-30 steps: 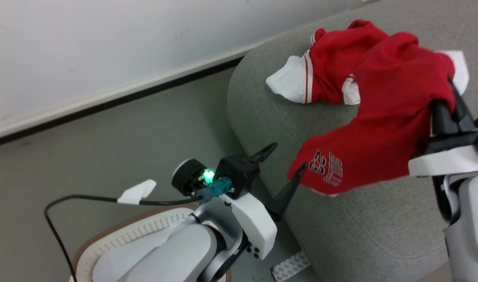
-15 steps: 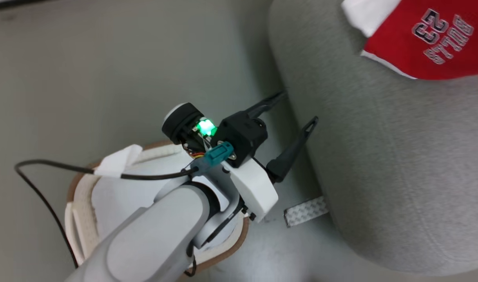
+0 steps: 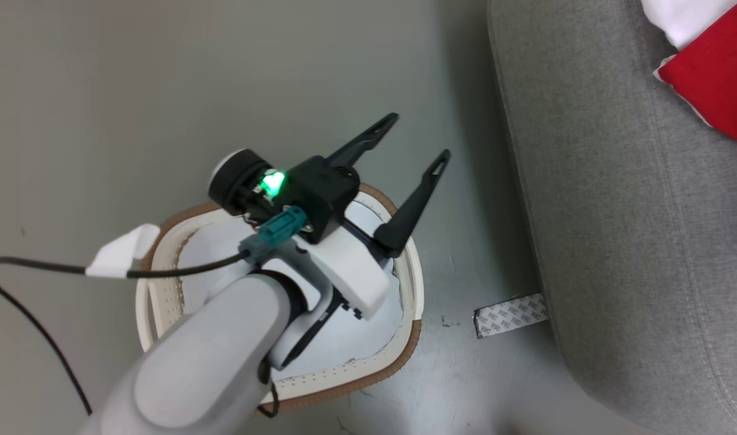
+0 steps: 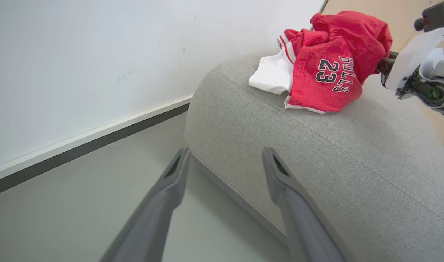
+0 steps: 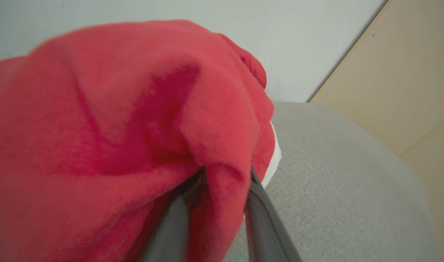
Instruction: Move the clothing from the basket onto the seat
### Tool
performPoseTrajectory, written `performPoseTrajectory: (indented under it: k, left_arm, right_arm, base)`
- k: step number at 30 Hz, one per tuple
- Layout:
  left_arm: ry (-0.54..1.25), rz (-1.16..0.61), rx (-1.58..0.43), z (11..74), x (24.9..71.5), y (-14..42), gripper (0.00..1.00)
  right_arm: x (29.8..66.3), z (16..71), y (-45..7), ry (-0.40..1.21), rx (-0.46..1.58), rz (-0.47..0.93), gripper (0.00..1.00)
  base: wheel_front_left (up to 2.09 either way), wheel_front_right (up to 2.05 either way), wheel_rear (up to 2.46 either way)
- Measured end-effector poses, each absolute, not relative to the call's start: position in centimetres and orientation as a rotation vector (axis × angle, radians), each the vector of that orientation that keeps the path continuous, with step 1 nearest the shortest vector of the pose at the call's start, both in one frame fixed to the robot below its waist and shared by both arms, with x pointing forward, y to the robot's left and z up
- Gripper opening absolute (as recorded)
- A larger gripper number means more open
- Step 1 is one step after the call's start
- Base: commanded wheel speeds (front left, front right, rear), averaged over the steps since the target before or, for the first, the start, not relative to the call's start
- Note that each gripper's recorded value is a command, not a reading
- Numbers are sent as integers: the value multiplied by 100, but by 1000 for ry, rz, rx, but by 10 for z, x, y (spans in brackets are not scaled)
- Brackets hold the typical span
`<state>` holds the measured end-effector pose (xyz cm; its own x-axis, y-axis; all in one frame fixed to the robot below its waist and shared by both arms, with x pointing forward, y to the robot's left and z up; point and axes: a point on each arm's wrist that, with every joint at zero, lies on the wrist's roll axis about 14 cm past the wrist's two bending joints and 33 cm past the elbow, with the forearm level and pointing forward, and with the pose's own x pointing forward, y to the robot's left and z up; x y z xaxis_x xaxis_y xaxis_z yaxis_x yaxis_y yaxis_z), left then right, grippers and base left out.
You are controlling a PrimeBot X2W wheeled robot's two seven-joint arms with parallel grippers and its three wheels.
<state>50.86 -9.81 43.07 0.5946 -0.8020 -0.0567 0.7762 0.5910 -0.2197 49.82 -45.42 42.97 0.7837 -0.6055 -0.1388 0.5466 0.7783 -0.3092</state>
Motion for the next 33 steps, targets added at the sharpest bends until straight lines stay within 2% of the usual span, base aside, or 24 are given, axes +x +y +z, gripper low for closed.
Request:
performPoseTrajectory:
  k: [11, 22, 33]
  left_arm:
    - [122, -806, -212, 452, 503, -69, 100]
    - [70, -603, -205, 483, 467, -11, 100]
    - [24, -329, -189, 500, 432, 72, 100]
  right_arm:
    - [462, 474, -429, 129, -317, -584, 100]
    - [417, 515, -347, -16, -259, -375, 100]
    - [398, 525, -257, -89, -153, -133, 100]
  base:
    - [0, 0, 0]
    - [0, 0, 0]
    - [0, 0, 0]
